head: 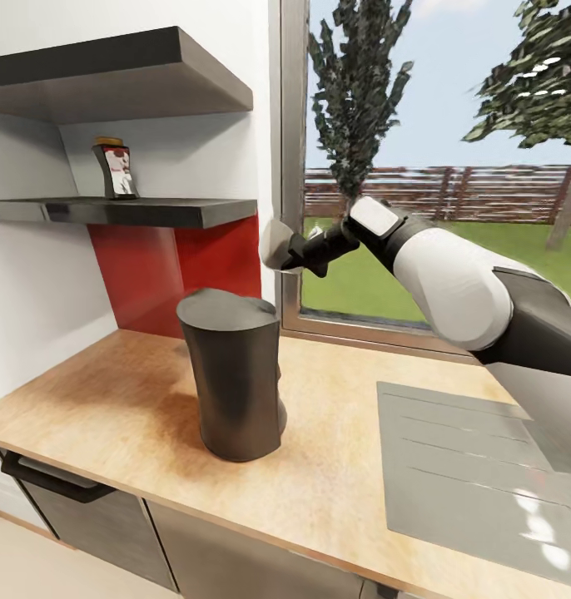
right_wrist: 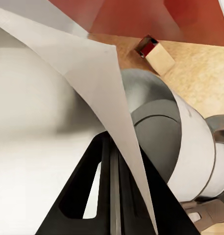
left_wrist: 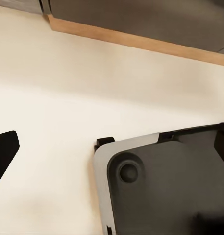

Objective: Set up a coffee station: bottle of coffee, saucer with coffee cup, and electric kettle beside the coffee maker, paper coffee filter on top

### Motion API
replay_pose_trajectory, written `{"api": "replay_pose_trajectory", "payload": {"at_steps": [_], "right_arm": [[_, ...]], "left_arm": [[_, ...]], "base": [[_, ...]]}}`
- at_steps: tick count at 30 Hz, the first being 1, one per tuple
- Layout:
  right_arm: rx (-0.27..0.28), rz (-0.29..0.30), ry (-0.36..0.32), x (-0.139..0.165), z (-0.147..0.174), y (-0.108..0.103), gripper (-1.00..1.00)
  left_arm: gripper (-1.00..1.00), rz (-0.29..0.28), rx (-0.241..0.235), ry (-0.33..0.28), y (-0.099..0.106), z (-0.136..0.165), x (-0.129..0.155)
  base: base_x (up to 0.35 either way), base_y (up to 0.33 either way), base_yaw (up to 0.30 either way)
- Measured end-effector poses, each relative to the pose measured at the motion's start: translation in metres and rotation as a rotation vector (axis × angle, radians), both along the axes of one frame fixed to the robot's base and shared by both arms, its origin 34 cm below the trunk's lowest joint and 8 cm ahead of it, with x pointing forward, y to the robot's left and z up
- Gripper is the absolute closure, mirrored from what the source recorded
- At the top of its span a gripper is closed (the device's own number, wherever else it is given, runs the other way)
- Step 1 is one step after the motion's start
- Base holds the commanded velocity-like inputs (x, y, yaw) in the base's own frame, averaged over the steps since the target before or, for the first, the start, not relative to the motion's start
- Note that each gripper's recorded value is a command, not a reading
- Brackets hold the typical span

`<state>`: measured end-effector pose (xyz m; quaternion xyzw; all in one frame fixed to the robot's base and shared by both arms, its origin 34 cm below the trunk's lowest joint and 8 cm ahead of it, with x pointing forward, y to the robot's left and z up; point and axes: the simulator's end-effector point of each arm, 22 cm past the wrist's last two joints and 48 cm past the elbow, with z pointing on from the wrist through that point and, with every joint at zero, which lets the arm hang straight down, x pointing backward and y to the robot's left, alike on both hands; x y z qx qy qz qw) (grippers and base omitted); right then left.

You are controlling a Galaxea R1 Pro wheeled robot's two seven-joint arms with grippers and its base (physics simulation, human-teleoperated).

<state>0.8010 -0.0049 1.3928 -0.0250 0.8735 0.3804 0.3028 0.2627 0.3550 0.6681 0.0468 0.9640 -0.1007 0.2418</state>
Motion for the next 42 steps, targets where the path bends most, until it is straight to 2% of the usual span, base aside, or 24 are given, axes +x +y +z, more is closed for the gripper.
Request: {"api": "replay_pose_trajectory", "payload": {"at_steps": [4,10,20,26,33,34,42], "right_arm": [[0.001,-0.002,0.022,0.000,-0.014,-0.001,1.00],[0.008,-0.028,0.054,0.005,-0.035,-0.018,1.00],[0.028,-0.031,0.063,0.006,-0.037,-0.021,1.00],[0.040,-0.050,0.070,0.010,-0.038,-0.033,1.00],[0.057,-0.048,0.087,0.008,-0.045,-0.031,1.00],[0.179,-0.027,0.104,0.004,-0.028,-0.016,1.00],[0.170,-0.020,0.107,0.002,-0.031,-0.011,1.00]], "left_arm": [[-1.00,-0.002,0.000,0.003,0.000,0.000,-0.002],[-1.00,-0.003,0.003,0.015,0.002,-0.001,-0.011],[-1.00,-0.002,0.002,0.018,0.001,-0.002,-0.013],[-1.00,-0.004,0.001,0.018,0.000,-0.002,-0.013],[-1.00,-0.004,0.000,0.018,0.000,-0.002,-0.013],[-1.00,-0.004,0.000,0.018,0.000,-0.002,-0.013],[-1.00,-0.002,0.000,0.018,0.000,-0.002,-0.013]], "base": [[0.000,0.000,0.000],[0.121,-0.052,0.000],[0.077,-0.049,0.000],[0.003,-0.002,0.000],[0.000,0.000,0.000],[0.000,0.000,0.000],[0.000,0.000,0.000]]}}
